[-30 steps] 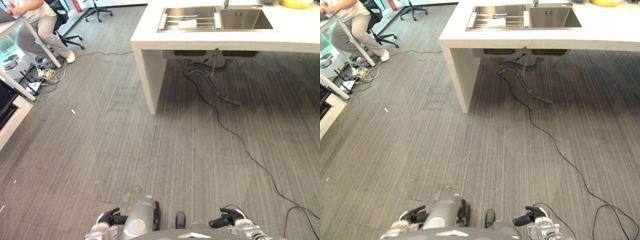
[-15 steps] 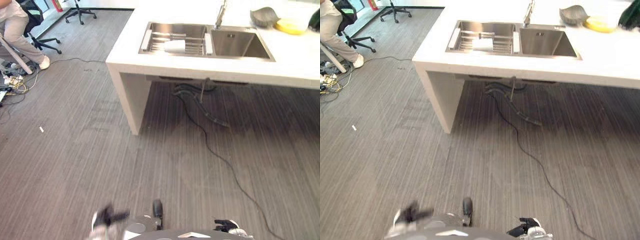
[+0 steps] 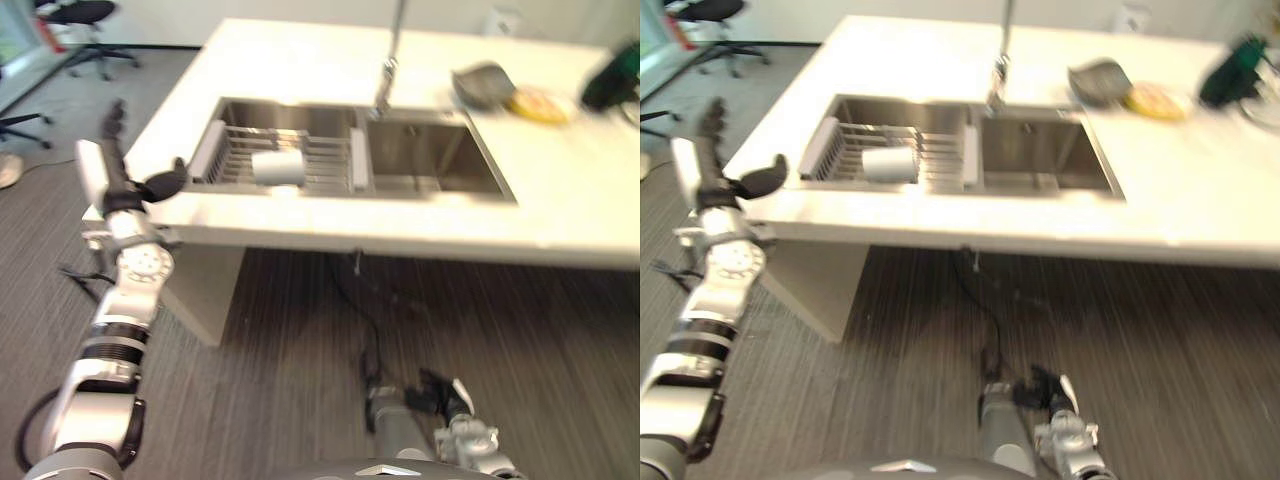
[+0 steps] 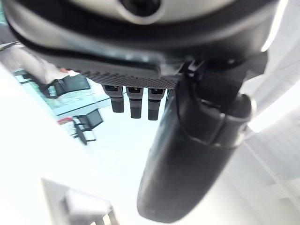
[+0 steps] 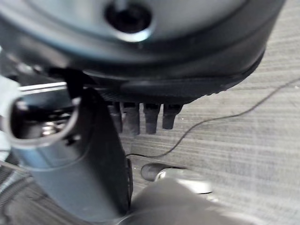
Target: Place the dishes in the dishwasher.
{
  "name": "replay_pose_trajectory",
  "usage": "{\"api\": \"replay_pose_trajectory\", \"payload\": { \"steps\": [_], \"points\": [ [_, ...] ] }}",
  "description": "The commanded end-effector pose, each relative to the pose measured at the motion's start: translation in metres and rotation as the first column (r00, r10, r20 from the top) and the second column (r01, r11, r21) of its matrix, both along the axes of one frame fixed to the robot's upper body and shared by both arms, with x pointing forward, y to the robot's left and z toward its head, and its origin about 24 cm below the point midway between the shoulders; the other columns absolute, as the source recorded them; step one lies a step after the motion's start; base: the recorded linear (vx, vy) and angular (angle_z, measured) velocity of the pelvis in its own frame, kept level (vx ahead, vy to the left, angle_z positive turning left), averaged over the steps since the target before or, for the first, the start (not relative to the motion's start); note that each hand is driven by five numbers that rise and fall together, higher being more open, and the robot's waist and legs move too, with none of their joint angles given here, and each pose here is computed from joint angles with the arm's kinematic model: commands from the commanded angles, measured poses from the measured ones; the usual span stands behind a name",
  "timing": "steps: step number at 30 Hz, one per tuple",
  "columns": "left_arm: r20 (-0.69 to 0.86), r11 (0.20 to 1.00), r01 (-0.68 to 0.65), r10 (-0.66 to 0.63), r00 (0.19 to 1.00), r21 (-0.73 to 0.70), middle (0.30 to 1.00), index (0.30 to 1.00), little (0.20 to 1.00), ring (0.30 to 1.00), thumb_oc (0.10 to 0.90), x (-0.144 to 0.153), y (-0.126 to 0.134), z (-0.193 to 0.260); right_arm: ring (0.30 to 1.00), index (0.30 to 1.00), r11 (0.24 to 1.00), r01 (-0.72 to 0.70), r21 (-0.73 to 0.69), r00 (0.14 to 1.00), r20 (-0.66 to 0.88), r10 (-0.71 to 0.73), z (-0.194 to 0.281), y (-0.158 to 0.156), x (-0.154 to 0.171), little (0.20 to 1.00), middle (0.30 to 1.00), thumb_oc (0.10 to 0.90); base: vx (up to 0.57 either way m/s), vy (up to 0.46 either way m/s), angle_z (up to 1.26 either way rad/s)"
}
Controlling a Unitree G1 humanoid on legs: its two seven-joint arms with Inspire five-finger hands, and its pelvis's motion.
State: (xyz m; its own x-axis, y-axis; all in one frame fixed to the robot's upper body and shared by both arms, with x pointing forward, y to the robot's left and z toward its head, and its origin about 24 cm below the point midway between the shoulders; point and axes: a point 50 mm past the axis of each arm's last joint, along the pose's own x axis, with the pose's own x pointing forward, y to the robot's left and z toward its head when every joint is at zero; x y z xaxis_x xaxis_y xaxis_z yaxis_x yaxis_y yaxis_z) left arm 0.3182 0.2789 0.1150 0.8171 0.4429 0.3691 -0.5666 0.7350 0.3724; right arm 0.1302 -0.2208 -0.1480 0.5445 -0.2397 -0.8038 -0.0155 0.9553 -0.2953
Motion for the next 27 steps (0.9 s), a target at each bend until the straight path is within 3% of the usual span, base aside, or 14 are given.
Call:
{"api": "replay_pose_trajectory", "payload": {
  "steps": [1,7,9,13,20,27],
  "points": [
    [0.026,0.995,0.020,-0.023,0.999,0.097,0.900,0.900,0.900,0.900,0.800,-0.020,0.015,0.008,0.900,0.900,0.996,0.020,-0.090,0.991,-0.132,-0.032,-0.004,-0.033,-0.034,0.900,0.900,0.800,0.24,-0.163,1.41],
    [0.002,0.966,0.037,-0.039,0.999,0.256,0.900,0.900,0.900,0.900,0.800,-0.032,0.031,0.024,0.900,0.900,0.995,-0.036,-0.094,0.984,-0.178,0.018,-0.003,-0.042,-0.034,0.900,0.900,0.800,0.18,-0.149,0.56],
    [-0.025,0.953,0.051,-0.046,0.999,0.298,0.900,0.900,0.900,0.900,0.800,-0.034,0.039,0.031,0.900,0.900,0.994,-0.025,-0.109,0.989,-0.146,0.009,0.005,-0.054,-0.015,0.900,0.900,0.800,0.14,-0.237,0.21],
    [-0.022,0.940,0.097,-0.095,0.995,0.327,0.900,0.900,0.900,0.900,0.800,-0.024,0.029,0.039,0.900,0.900,0.992,-0.019,-0.124,0.994,-0.113,0.005,0.011,-0.061,-0.002,0.900,0.900,0.800,0.00,-0.111,-0.08],
    [-0.104,0.880,0.175,-0.143,0.984,0.441,0.900,0.900,0.900,0.900,0.800,-0.032,0.026,0.040,0.900,0.900,0.994,-0.013,-0.111,0.987,-0.158,-0.005,0.007,-0.062,-0.016,0.900,0.900,0.800,0.07,-0.028,-0.29],
    [-0.123,0.921,0.157,-0.121,0.985,0.356,0.900,0.900,0.900,0.900,0.800,-0.043,0.032,0.024,0.900,0.900,0.996,-0.033,-0.089,0.981,-0.194,0.015,0.001,-0.052,-0.027,0.900,0.900,0.800,0.03,0.017,-0.10]
  ]
}}
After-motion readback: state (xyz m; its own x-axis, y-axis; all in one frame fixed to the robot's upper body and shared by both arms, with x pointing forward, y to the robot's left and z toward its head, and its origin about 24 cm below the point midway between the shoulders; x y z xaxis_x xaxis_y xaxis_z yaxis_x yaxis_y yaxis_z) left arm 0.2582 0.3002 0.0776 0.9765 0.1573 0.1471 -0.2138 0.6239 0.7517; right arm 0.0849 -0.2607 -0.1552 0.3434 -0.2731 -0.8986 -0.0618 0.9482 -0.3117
